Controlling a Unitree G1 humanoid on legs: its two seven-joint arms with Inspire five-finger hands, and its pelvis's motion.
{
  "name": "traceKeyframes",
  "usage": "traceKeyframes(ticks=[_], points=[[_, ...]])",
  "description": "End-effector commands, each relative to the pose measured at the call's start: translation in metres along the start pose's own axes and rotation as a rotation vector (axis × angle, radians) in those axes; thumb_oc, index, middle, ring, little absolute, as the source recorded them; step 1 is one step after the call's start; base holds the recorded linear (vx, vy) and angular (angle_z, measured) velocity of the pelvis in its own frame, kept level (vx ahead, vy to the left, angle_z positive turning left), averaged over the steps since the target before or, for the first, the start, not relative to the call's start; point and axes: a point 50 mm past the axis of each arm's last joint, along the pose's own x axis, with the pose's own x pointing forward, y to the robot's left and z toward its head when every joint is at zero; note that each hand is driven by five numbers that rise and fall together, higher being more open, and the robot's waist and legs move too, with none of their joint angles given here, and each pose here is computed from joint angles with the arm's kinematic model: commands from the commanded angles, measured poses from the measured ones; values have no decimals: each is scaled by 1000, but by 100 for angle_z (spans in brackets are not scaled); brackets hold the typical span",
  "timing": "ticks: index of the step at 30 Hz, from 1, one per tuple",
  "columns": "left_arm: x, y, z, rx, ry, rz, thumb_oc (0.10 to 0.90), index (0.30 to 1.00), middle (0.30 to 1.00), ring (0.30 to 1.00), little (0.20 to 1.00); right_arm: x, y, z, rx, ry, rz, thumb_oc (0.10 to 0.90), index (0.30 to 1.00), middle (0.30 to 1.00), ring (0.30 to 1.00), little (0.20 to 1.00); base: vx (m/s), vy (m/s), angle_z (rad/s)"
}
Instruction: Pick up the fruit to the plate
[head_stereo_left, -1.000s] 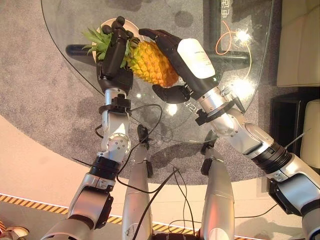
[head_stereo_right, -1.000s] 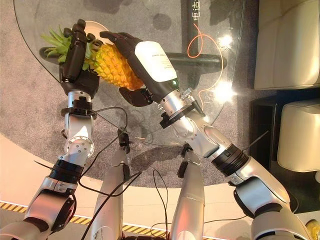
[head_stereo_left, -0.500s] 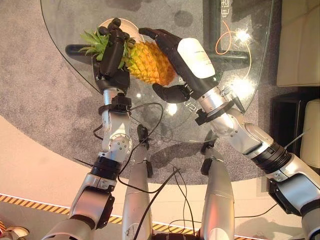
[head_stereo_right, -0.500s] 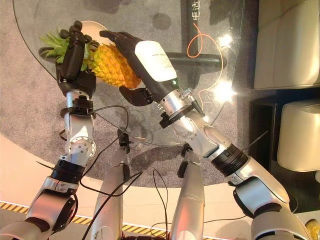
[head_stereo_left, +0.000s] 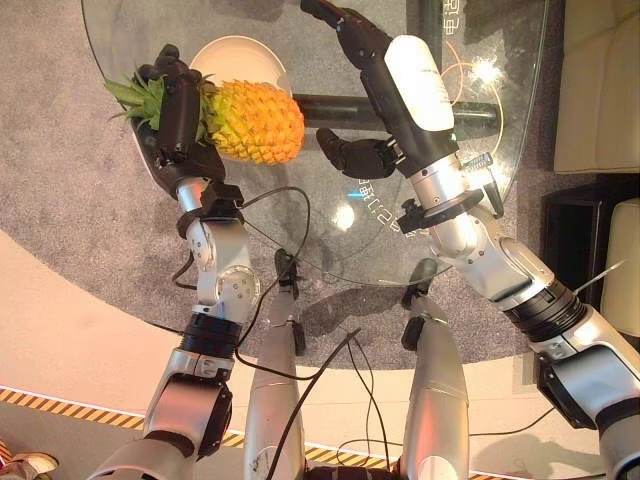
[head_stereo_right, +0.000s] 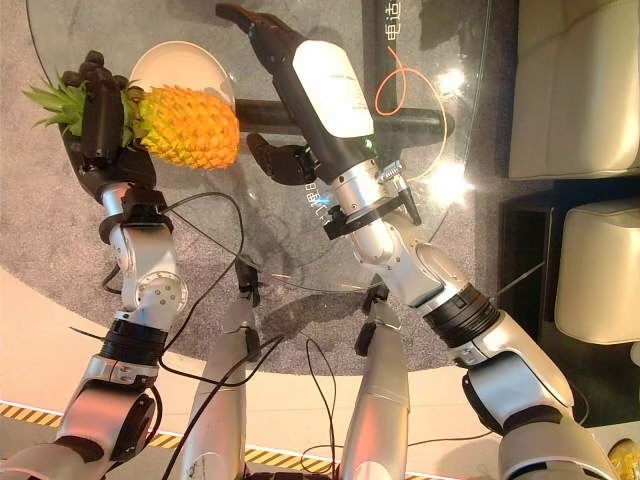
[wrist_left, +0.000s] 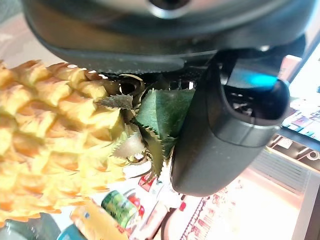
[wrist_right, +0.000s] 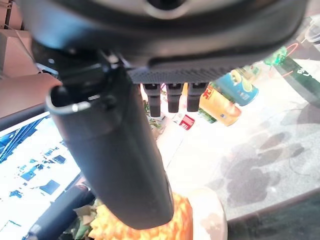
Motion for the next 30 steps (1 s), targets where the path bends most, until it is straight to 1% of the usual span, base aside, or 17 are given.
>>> traceKeyframes(ticks=[1, 5, 9, 13, 17, 25, 30], points=[[8, -52, 58, -93, -364, -203, 100, 300, 300, 300, 200, 29, -34, 44, 36, -230, -205, 800, 900, 900, 900, 900, 0, 0, 0], [7, -56, 64, -40, -442, -189, 100, 300, 300, 300, 200, 28, -35, 35, 31, -183, -238, 800, 900, 900, 900, 900, 0, 0, 0], [8, -62, 72, 43, -556, -180, 100, 300, 300, 300, 200, 23, -40, 16, 27, -80, -318, 800, 900, 900, 900, 900, -3, 16, 0], [10, -64, 76, 104, -632, -167, 100, 300, 300, 300, 200, 14, -45, -3, 41, 21, -402, 800, 900, 900, 900, 900, 0, 0, 0], [15, -64, 80, 165, -702, -140, 100, 300, 300, 300, 200, -2, -50, -29, 54, 173, -507, 800, 900, 900, 900, 900, 0, 0, 0], [27, -65, 81, 234, -772, -87, 100, 300, 300, 300, 200, -31, -58, -72, 51, 436, -684, 800, 900, 900, 900, 900, -5, 19, -5], [34, -63, 82, 260, -787, -69, 100, 300, 300, 300, 200, -42, -67, -90, 21, 533, -770, 800, 900, 900, 900, 900, -2, 5, -3]])
